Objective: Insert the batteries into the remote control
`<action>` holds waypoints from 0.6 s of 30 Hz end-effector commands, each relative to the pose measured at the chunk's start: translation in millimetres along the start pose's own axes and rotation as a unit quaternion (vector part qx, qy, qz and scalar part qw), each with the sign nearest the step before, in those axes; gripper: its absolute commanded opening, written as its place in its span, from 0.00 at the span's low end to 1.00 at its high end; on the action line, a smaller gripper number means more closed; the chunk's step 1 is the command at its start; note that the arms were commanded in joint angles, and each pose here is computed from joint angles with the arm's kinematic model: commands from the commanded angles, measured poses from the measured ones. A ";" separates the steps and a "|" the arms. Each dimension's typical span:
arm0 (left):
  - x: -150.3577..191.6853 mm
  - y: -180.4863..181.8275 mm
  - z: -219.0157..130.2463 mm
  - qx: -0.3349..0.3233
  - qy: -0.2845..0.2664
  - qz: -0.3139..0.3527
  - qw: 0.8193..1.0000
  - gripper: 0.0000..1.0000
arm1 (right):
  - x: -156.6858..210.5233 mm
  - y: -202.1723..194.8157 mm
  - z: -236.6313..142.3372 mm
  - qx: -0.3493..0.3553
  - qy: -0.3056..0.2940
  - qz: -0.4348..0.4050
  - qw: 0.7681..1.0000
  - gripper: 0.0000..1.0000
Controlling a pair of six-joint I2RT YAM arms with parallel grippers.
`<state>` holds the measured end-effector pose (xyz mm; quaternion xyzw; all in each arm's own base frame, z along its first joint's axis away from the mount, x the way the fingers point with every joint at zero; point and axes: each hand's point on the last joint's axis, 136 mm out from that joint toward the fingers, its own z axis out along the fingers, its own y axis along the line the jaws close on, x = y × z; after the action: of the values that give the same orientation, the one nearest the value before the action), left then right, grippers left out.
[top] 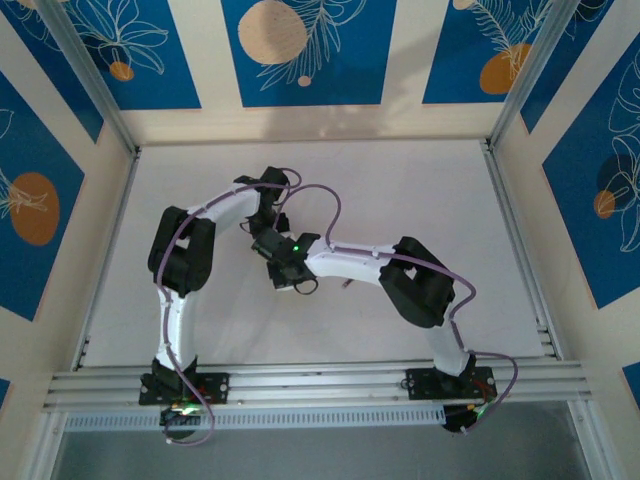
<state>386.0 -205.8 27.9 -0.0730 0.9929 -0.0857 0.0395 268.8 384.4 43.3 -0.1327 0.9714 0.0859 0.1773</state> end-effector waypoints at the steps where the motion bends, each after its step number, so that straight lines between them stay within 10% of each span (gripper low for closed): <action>1: 14.9 -12.5 21.2 0.028 0.044 0.004 0.999 0.31 | 4.9 -4.6 9.3 0.022 0.011 -0.006 1.000 0.18; 18: 15.9 -14.2 22.4 0.030 0.047 0.005 0.998 0.31 | 5.2 -25.9 8.6 0.087 0.014 -0.009 0.996 0.15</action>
<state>386.1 -206.0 27.8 -0.0732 0.9928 -0.0861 0.0390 273.6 384.8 39.2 -0.1338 0.9726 0.0605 0.1802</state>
